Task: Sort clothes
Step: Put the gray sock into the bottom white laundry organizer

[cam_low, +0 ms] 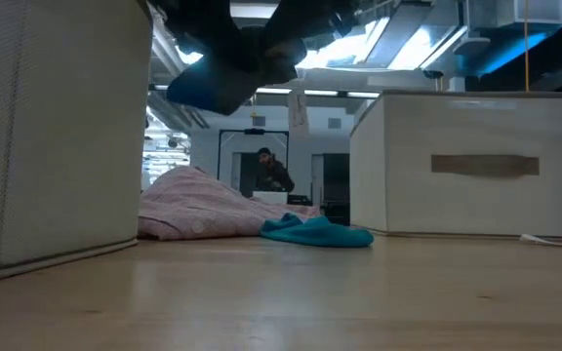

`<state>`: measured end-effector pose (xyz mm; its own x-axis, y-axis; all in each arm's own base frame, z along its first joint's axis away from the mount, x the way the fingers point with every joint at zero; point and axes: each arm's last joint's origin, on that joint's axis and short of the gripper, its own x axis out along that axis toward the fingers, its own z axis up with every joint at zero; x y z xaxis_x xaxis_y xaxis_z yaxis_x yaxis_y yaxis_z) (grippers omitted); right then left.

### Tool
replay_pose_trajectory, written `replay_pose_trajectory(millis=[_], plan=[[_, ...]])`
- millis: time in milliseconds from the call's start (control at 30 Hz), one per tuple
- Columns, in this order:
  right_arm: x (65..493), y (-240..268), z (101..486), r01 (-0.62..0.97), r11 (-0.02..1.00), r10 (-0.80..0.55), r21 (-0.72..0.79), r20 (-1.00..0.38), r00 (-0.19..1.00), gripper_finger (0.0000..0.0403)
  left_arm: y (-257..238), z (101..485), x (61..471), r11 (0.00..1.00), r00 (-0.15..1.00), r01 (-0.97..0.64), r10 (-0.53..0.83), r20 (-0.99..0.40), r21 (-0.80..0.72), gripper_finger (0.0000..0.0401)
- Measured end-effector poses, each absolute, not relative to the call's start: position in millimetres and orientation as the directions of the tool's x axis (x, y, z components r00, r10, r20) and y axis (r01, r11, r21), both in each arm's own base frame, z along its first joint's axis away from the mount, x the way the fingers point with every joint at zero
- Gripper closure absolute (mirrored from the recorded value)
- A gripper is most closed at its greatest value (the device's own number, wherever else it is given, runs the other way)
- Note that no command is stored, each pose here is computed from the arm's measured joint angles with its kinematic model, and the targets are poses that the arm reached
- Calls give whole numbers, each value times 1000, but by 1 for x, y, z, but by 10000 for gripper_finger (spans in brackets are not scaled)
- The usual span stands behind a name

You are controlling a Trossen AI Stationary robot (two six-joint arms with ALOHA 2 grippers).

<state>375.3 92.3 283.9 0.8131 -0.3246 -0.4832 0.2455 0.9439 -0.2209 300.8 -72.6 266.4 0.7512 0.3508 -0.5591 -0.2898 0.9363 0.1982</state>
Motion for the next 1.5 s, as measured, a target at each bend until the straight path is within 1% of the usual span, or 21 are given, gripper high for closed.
replay_pose_trajectory(millis=[67, 133, 267, 367, 467, 567, 667, 733, 800, 900, 1033, 1100, 1233, 1400, 1500], plan=[[374, 92, 285, 244, 944, -324, -222, -486, 812, 357, -74, 267, 301, 937, 754, -278, 348, -557, 209, 398], [369, 94, 290, 239, 947, -316, -216, -492, 811, 328, -76, 269, 299, 940, 762, -265, 341, -551, 214, 396], [348, 99, 305, 235, 954, -298, -184, -522, 799, 255, -86, 283, 288, 945, 800, -185, 303, -517, 268, 398], [330, 104, 311, 224, 960, -280, -167, -568, 774, 206, -92, 301, 275, 953, 839, -153, 264, -475, 260, 397], [318, 111, 310, 226, 958, -286, -175, -610, 739, 171, -98, 325, 257, 964, 888, -121, 211, -408, 236, 396], [311, 117, 303, 233, 954, -299, -188, -646, 702, 151, -105, 345, 234, 978, 924, -70, 138, -357, 197, 399], [306, 119, 290, 263, 945, -323, -192, -660, 678, 143, -108, 361, 205, 993, 944, -8, 47, -325, 121, 396], [303, 119, 280, 287, 937, -346, -202, -667, 660, 142, -108, 368, 184, 999, 943, 34, -22, -332, 30, 395], [301, 118, 269, 306, 933, -349, -188, -677, 648, 143, -107, 368, 165, 996, 918, 67, -87, -387, -65, 397], [299, 114, 247, 319, 931, -347, -175, -691, 633, 147, -107, 359, 143, 987, 854, 43, -116, -507, -154, 399], [300, 108, 227, 347, 928, -343, -133, -664, 665, 151, -111, 337, 124, 986, 728, -38, -83, -680, -161, 397], [301, 108, 219, 353, 930, -333, -103, -645, 688, 153, -115, 325, 119, 985, 675, -64, -76, -734, -161, 399], [301, 104, 209, 368, 926, -334, -81, -628, 703, 154, -125, 305, 113, 978, 612, -100, -86, -786, -185, 396], [305, 100, 205, 370, 927, -321, -55, -626, 711, 155, -129, 284, 111, 968, 573, -171, -51, -818, -181, 385], [306, 99, 206, 372, 927, -317, -45, -622, 716, 155, -129, 281, 113, 971, 570, -177, -31, -821, -160, 377]])
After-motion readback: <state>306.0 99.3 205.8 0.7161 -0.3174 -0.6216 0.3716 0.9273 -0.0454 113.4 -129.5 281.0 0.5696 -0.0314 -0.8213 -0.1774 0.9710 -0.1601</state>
